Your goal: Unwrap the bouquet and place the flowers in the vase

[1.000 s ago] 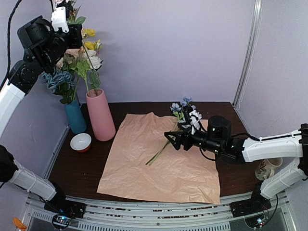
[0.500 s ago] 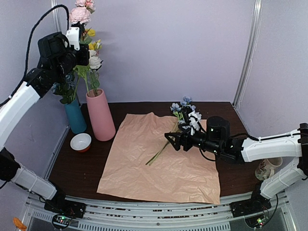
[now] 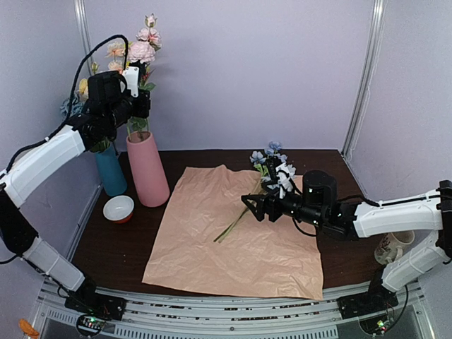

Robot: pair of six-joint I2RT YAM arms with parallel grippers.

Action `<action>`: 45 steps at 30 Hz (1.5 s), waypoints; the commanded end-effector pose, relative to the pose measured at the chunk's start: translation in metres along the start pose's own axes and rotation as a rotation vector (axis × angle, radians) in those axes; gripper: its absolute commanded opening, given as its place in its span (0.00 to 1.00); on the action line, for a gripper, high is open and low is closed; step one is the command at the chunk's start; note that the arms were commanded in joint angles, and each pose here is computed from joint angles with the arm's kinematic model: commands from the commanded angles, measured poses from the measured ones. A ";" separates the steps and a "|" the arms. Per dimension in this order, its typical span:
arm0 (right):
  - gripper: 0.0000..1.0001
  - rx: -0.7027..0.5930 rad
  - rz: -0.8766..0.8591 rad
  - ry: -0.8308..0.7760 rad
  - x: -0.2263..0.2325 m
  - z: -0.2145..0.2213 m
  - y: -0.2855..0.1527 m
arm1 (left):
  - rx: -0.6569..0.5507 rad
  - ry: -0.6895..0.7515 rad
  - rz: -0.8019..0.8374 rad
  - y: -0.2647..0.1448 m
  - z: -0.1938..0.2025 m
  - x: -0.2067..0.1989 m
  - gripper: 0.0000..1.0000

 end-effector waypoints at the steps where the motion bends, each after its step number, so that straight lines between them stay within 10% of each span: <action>1: 0.88 -0.025 0.004 0.001 0.000 -0.011 0.002 | -0.009 -0.029 0.014 0.021 0.011 0.002 0.00; 12: 0.88 -0.019 0.010 -0.006 -0.001 -0.010 0.003 | 0.117 -0.025 -0.052 0.047 0.060 0.016 0.19; 20: 0.88 -0.009 0.009 -0.005 0.000 -0.007 0.005 | 0.194 -0.060 -0.054 0.039 0.074 0.018 0.62; 31: 0.88 0.012 0.003 -0.006 0.001 0.001 0.011 | 0.201 -0.128 0.009 -0.009 0.040 0.015 0.95; 45: 0.88 0.017 0.036 0.019 -0.003 0.001 0.013 | 0.083 -0.219 0.156 -0.122 -0.011 0.018 0.98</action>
Point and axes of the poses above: each gripper's point midway between its finger pads, its own y axis out along the fingers, its own x axis along the line the jaws close on, z = x × y, the point moved 4 cm from there along -y, back along the fingers, and after that the axes turned 13 degrees about -y, right-handed, at the moved point
